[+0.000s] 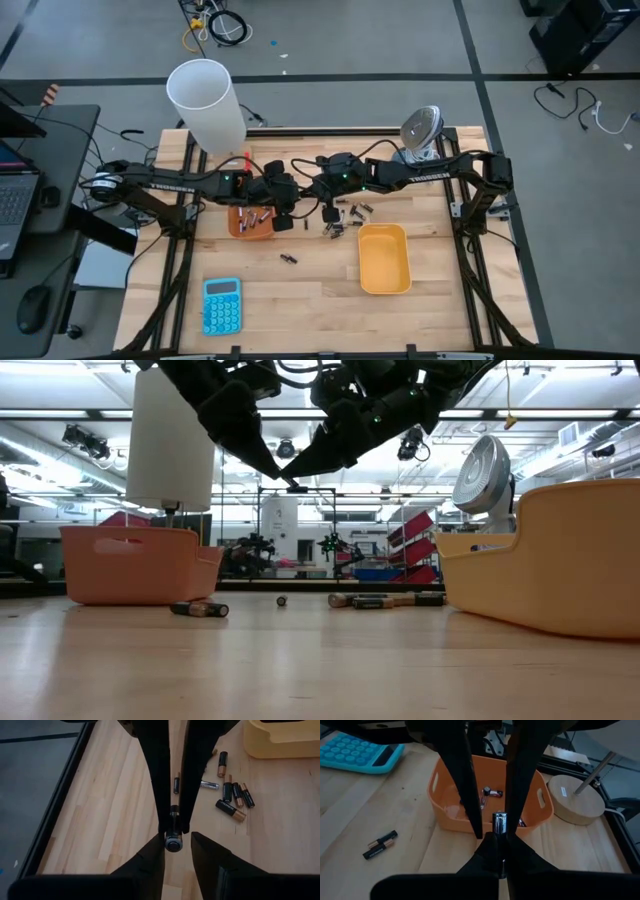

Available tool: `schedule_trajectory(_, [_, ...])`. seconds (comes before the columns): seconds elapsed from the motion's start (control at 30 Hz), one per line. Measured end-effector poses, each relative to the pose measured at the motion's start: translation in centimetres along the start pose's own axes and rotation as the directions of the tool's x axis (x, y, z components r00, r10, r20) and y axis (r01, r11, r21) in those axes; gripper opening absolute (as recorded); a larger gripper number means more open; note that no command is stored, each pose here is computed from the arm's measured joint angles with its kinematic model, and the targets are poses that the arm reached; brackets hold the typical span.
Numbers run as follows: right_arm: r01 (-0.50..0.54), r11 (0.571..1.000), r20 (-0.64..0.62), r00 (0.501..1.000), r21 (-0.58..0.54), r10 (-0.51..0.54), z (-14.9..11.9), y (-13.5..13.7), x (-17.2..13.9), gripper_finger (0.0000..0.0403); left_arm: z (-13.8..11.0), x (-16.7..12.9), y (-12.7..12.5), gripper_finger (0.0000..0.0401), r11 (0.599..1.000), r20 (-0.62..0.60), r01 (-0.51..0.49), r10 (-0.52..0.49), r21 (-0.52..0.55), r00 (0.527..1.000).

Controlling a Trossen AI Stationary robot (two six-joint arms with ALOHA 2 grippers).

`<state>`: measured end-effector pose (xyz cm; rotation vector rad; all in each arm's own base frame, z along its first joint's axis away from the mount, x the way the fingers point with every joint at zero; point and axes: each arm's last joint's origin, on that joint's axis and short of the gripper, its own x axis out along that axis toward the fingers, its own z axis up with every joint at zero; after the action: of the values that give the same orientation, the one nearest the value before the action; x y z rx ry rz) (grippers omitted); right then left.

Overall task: Sort batteries
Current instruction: Put the silver battery into the orange bin

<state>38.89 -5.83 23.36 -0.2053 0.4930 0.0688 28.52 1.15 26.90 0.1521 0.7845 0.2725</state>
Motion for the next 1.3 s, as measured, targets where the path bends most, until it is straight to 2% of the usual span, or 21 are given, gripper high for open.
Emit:
schedule_trajectory(0.23, [0.008, 1.000, -0.003, 1.000, 0.000, -0.008, -0.01, -0.02, 0.00, 0.0003, 0.02, 0.00, -0.01, 0.0095, 1.000, 0.002, 0.000, 0.000, -0.004, 1.000])
schedule_trajectory(0.43, [0.011, 1.000, -0.003, 1.000, -0.001, -0.011, 0.00, -0.02, 0.00, 0.0003, 0.09, 0.01, 0.08, 0.0095, 0.997, 0.009, -0.013, 0.014, -0.077, 1.000])
schedule_trajectory(0.7, [0.014, 1.000, -0.001, 1.000, -0.002, -0.014, 0.03, -0.05, 0.00, 0.0003, 0.04, 0.01, 0.12, 0.0095, 0.996, 0.004, -0.026, 0.026, -0.081, 1.000])
schedule_trajectory(0.93, [0.037, 0.999, -0.011, 0.999, -0.004, -0.037, 0.00, -0.01, 0.01, 0.0003, 0.18, 0.01, 0.17, 0.0095, 0.990, 0.016, -0.037, 0.040, -0.135, 0.999])
schedule_trajectory(1.3, [0.039, 0.999, -0.035, 0.999, -0.023, -0.040, -0.17, 0.34, 0.14, 0.0003, 0.33, -0.09, 0.21, 0.0077, 0.990, 0.026, -0.037, 0.040, -0.134, 0.999])
